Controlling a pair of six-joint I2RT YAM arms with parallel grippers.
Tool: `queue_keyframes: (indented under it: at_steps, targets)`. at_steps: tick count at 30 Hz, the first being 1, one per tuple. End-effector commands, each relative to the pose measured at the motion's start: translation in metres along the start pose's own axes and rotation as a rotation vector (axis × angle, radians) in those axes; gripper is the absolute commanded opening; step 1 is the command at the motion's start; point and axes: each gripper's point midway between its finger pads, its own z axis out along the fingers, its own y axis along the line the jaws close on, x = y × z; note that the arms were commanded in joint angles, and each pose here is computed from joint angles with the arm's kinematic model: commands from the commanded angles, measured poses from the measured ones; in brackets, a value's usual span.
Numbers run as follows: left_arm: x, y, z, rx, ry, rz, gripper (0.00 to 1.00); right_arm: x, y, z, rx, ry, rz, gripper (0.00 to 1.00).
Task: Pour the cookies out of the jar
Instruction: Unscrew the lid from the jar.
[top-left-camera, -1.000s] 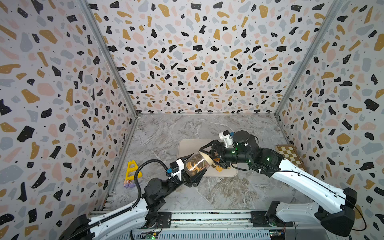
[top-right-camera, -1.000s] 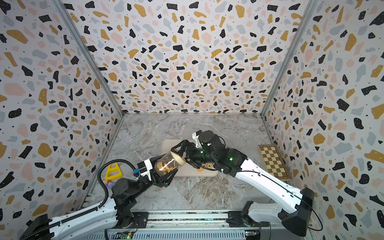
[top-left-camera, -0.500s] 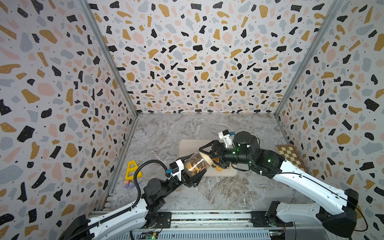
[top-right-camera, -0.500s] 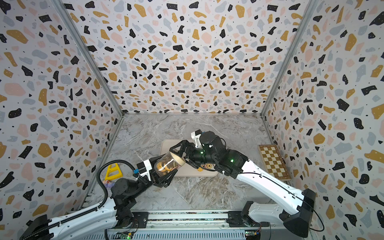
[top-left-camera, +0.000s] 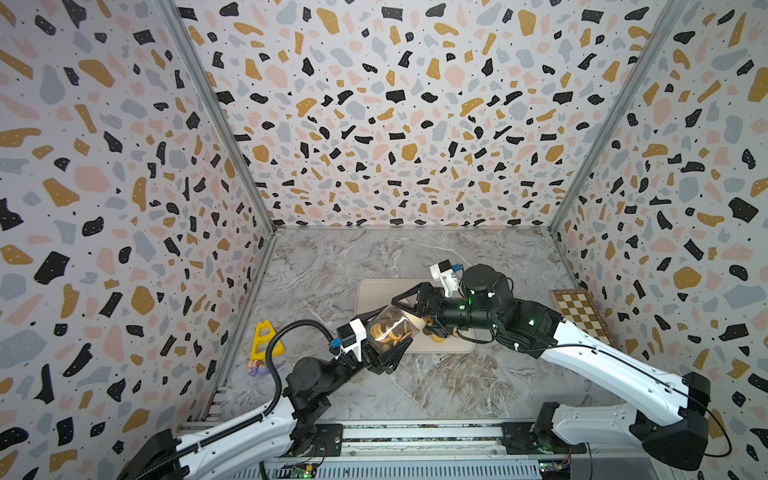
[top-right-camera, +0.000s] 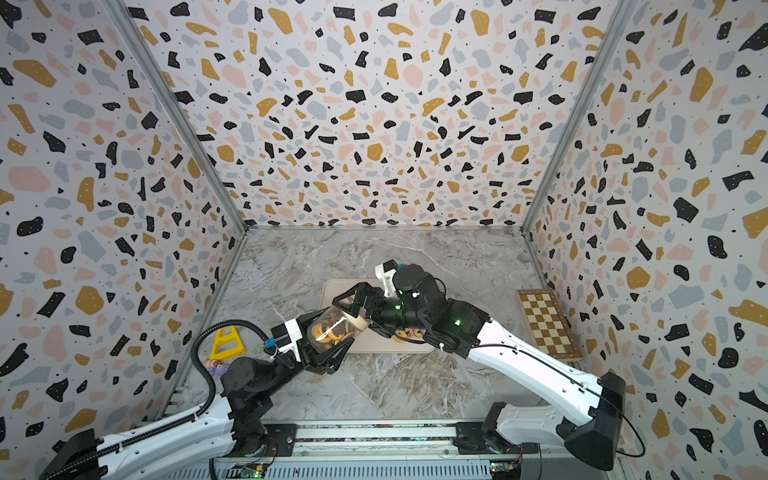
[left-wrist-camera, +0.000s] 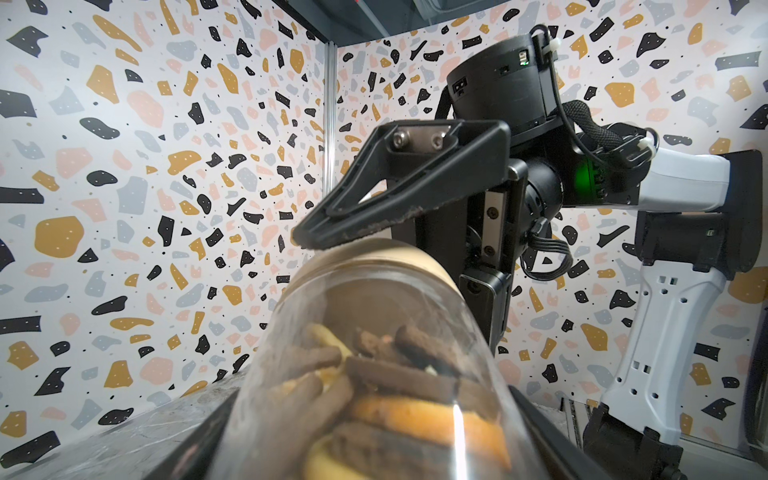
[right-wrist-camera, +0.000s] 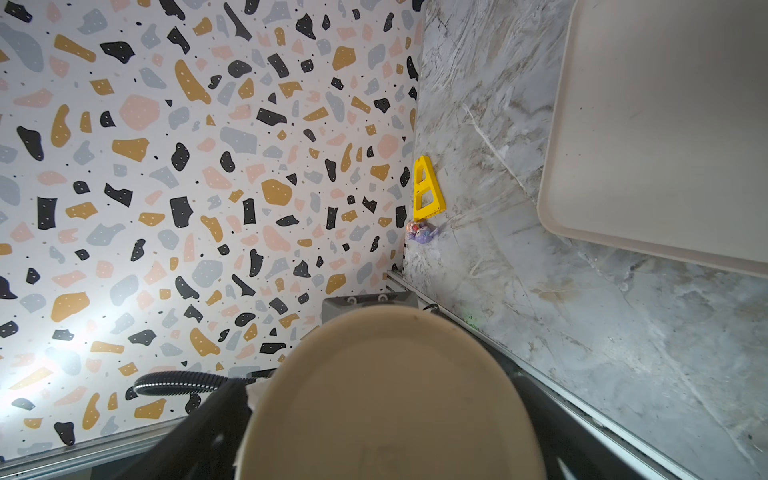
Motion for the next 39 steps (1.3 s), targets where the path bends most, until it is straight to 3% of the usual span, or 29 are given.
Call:
queue_keyframes:
  at_steps: [1,13,20,27,31,33,36,39]
  targets:
    - [-0.071,-0.006,-0.003,0.017,-0.254,0.018,0.0,-0.006,0.025,-0.012,-0.083,-0.045,-0.046,1.0]
    - [-0.072,0.003,-0.001,-0.029,-0.262,-0.012,0.0,-0.004,0.042,-0.008,-0.112,-0.046,-0.111,0.82]
    - [-0.094,0.012,-0.006,-0.048,-0.387,-0.182,0.0,0.0,0.061,-0.002,-0.177,-0.072,-0.248,0.73]
    - [-0.13,0.002,-0.017,0.029,-0.486,-0.281,0.0,0.004,0.093,-0.018,-0.341,-0.125,-0.493,0.71]
    - [-0.141,-0.007,-0.019,0.092,-0.502,-0.313,0.0,0.004,0.094,-0.017,-0.341,-0.119,-0.534,0.7]
    - [-0.141,-0.008,-0.018,0.098,-0.5,-0.317,0.0,0.007,0.099,-0.018,-0.37,-0.099,-0.541,0.72]
    - [-0.135,-0.004,-0.019,0.071,-0.492,-0.298,0.0,0.0,0.095,-0.017,-0.302,-0.116,-0.502,0.99]
    - [-0.126,-0.003,-0.017,0.043,-0.452,-0.253,0.0,-0.011,0.093,-0.025,-0.234,-0.156,-0.461,0.99]
